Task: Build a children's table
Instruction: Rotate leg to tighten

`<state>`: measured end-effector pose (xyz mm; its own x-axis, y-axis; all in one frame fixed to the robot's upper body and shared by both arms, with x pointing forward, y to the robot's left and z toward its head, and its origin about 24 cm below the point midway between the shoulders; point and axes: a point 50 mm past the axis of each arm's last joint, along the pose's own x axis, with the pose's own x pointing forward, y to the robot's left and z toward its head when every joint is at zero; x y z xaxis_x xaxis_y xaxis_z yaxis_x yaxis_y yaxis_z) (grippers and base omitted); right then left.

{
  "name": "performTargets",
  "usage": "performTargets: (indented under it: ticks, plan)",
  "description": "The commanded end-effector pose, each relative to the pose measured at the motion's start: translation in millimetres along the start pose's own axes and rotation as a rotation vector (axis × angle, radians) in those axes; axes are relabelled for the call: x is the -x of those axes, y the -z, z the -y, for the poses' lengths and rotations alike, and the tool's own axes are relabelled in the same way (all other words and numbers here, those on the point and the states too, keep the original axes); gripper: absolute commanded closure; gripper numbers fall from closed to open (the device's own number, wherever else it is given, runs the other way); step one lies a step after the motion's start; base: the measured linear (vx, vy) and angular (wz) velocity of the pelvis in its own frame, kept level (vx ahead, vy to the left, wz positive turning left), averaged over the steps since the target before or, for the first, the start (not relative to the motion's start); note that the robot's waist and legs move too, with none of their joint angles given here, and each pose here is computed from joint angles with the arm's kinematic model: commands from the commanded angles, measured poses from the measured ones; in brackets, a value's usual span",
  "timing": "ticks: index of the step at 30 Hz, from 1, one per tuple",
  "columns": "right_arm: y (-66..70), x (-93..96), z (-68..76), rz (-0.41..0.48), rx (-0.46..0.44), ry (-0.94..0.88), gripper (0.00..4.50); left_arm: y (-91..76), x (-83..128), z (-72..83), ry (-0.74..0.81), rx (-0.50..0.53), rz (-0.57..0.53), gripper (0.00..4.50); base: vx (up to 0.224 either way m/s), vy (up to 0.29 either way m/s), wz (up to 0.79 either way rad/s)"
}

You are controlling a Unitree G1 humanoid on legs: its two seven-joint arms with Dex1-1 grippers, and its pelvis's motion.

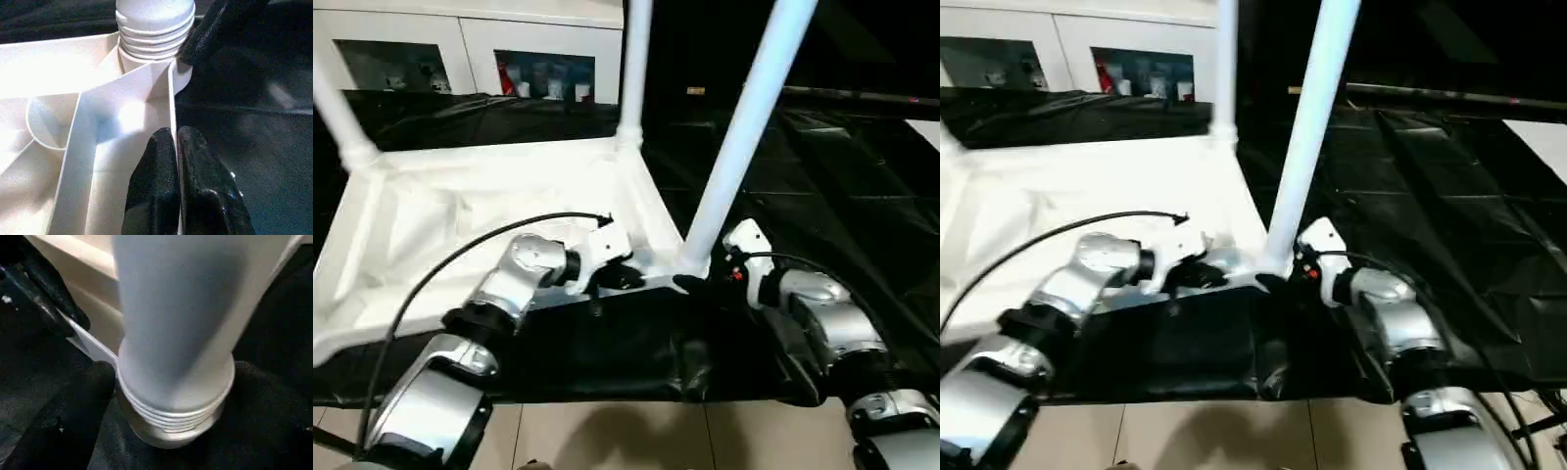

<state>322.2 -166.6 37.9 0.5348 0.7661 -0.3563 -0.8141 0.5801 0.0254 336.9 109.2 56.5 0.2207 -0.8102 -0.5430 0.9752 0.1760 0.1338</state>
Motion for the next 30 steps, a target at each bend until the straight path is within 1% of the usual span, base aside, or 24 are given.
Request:
performTargets:
  ticks: [1, 8, 13, 15, 16, 18, 20, 24, 25, 26, 28, 29, 30]
  plan:
    - [-3.1, 6.2, 3.0, -0.001, 0.007, -0.01, 0.5, 16.1, -1, 10.4, 0.07, 0.025, -0.064, 4.5, 0.0, 0.0, 0.0]
    - [-11.9, 5.2, 0.4, 0.042, -0.005, -0.068, 0.5, 17.8, 5, 11.0, 0.083, 0.026, -0.059, 4.5, 0.0, 0.0, 0.0]
    - [-13.2, 2.5, -2.0, 0.051, -0.006, -0.094, 0.5, 17.5, 5, 11.2, 0.08, 0.028, -0.056, 4.5, 0.0, 0.0, 0.0]
    - [-11.8, 0.5, -3.3, 0.046, -0.008, -0.099, 0.5, 17.9, 5, 11.3, 0.079, 0.028, -0.06, 4.5, 0.0, 0.0, 0.0]
    - [-11.2, 0.0, -3.6, 0.044, -0.008, -0.099, 0.66, 18.0, 6, 11.3, 0.078, 0.027, -0.062, 4.5, 0.0, 0.0, 0.0]
    - [-8.4, -1.2, -4.6, 0.031, -0.008, -0.099, 0.66, 18.4, 6, 11.1, 0.075, 0.027, -0.065, 4.5, 0.0, 0.0, 0.0]
    - [-7.8, -1.6, -5.3, 0.029, -0.01, -0.1, 0.94, 18.6, 6, 11.1, 0.074, 0.028, -0.066, 4.5, 0.0, 0.0, 0.0]
    - [-8.7, -3.2, -6.0, 0.044, -0.02, -0.097, 1.24, 18.8, 6, 11.7, 0.076, 0.028, -0.066, 4.5, 0.0, 0.0, 0.0]
    - [-8.8, -3.4, -6.1, 0.045, -0.02, -0.098, 1.24, 18.8, 5, 11.8, 0.076, 0.028, -0.066, 4.5, 0.0, 0.0, 0.0]
    - [-8.9, -3.5, -6.2, 0.046, -0.02, -0.098, 1.4, 18.9, 5, 11.9, 0.077, 0.028, -0.066, 4.5, 0.0, 0.0, 0.0]
    - [-9.2, -4.5, -7.0, 0.05, -0.022, -0.103, 1.43, 19.1, 5, 12.5, 0.081, 0.03, -0.068, 4.5, 0.0, 0.0, 0.0]
    - [-9.4, -5.2, -7.8, 0.054, -0.026, -0.108, 1.63, 19.3, 5, 12.9, 0.087, 0.029, -0.071, 4.5, 0.0, 0.0, 0.0]
    - [-9.2, -5.5, -8.1, 0.055, -0.028, -0.11, 1.69, 19.5, 5, 13.1, 0.09, 0.031, -0.073, 4.5, 0.0, 0.0, 0.0]
